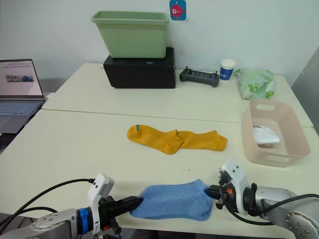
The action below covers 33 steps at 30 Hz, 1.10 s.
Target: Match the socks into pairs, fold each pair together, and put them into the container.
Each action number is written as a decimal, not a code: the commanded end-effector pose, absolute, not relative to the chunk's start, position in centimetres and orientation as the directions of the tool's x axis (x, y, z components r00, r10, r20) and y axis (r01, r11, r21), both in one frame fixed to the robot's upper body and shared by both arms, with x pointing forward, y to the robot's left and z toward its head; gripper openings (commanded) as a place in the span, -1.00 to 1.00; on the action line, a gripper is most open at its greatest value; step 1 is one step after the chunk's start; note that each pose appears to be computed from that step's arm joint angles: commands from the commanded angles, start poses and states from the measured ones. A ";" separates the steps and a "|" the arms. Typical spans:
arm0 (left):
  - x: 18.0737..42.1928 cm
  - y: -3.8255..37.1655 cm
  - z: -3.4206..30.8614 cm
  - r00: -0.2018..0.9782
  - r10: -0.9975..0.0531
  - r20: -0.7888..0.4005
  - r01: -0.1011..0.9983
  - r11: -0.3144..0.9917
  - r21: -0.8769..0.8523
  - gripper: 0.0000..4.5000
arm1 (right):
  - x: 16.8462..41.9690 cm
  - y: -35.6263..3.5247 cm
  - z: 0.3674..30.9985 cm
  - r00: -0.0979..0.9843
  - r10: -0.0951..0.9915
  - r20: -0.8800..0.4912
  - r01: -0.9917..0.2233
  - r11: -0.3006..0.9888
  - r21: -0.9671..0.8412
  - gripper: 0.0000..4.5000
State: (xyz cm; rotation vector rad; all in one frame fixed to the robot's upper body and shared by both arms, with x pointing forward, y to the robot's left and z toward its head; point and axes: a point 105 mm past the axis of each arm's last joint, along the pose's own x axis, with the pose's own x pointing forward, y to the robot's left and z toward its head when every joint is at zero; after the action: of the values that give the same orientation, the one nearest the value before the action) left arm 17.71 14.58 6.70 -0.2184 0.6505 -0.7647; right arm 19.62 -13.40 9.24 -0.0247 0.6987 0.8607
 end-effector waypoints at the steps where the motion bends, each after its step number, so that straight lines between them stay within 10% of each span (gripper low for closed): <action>1: 18.5 14.9 6.5 0.567 -0.682 -0.461 0.586 0.728 -0.357 -1.00 | 19.3 -13.4 9.3 0.441 0.695 -0.568 -0.730 0.646 0.224 -0.99; 13: 18.1 14.4 6.1 0.527 -0.687 -0.500 0.630 0.711 -0.314 -1.00 | 18.6 -13.7 8.4 0.428 0.676 -0.599 -0.736 0.646 0.203 -0.99; 15: 18.3 14.6 6.0 0.533 -0.677 -0.507 0.636 0.716 -0.288 -1.00 | 18.8 -13.9 8.3 0.444 0.660 -0.606 -0.742 0.650 0.165 -0.79; 27: 18.2 16.7 9.6 0.560 -0.716 -0.416 0.677 0.685 -0.268 0.53 | 20.6 -15.6 9.5 0.580 0.639 -0.505 -0.698 0.710 0.095 0.99; 33: 19.0 16.6 7.0 0.571 -0.671 -0.474 0.622 0.730 -0.284 0.53 | 20.1 -14.8 7.8 0.547 0.646 -0.532 -0.706 0.698 0.121 0.99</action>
State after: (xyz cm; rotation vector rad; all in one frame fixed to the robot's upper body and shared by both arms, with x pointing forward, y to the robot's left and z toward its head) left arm 18.84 16.93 7.57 -0.1102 0.5892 -0.7652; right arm 20.05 -15.17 7.60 -0.0977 0.6103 0.7967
